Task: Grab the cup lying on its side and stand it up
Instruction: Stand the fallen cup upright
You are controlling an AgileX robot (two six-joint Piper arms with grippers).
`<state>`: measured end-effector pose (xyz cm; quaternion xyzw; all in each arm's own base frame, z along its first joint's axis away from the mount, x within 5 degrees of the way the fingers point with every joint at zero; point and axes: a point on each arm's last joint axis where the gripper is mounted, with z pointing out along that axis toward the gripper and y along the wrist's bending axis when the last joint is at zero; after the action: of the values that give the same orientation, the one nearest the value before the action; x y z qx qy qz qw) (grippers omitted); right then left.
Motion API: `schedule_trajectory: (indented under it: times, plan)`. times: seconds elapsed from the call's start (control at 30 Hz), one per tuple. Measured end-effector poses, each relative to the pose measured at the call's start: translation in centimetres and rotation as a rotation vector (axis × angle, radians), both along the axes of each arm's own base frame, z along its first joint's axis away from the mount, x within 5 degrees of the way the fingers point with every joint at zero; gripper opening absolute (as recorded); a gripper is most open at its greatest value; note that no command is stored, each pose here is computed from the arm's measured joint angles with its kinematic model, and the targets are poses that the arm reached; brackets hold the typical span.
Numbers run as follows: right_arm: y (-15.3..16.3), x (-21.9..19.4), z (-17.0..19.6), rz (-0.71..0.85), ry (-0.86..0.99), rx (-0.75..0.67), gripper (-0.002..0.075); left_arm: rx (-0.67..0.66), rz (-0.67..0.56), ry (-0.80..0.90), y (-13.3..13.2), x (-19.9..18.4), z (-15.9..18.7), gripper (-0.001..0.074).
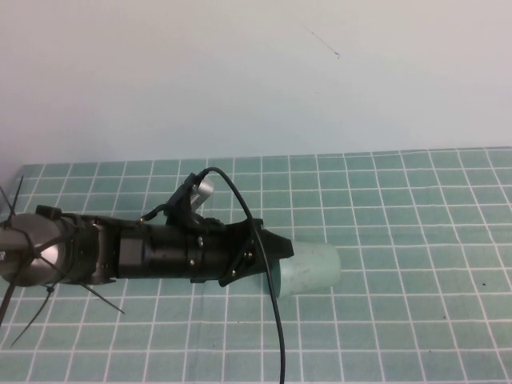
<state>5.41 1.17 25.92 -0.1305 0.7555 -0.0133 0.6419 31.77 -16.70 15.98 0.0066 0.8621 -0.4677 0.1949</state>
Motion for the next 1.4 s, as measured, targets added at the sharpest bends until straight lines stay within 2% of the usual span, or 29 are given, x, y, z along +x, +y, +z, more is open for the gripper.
schedule_trajectory:
  times: [0.5,0.73,1.0,1.3,1.4]
  plan:
    - [0.0,0.0,0.0,0.000,0.000,0.000,-0.0003,0.015,0.018,-0.028,0.0,0.7,0.4,0.0365]
    - [0.0,0.0,0.0,0.000,0.000,0.000,-0.0003,-0.033,-0.044,0.031,-0.6,0.5,-1.4,0.0365]
    - [0.0,0.0,0.0,0.000,-0.002,0.000,-0.0003,0.006,-0.034,0.028,-0.5,0.8,-2.3,0.0363]
    - [0.0,0.0,0.0,0.000,-0.002,0.000,-0.0003,-0.031,-0.074,-0.021,-0.9,1.3,-1.3,0.0302]
    - [0.0,0.0,0.0,0.000,-0.002,0.000,-0.0003,-0.044,-0.055,0.015,-1.2,1.3,-1.3,0.0280]
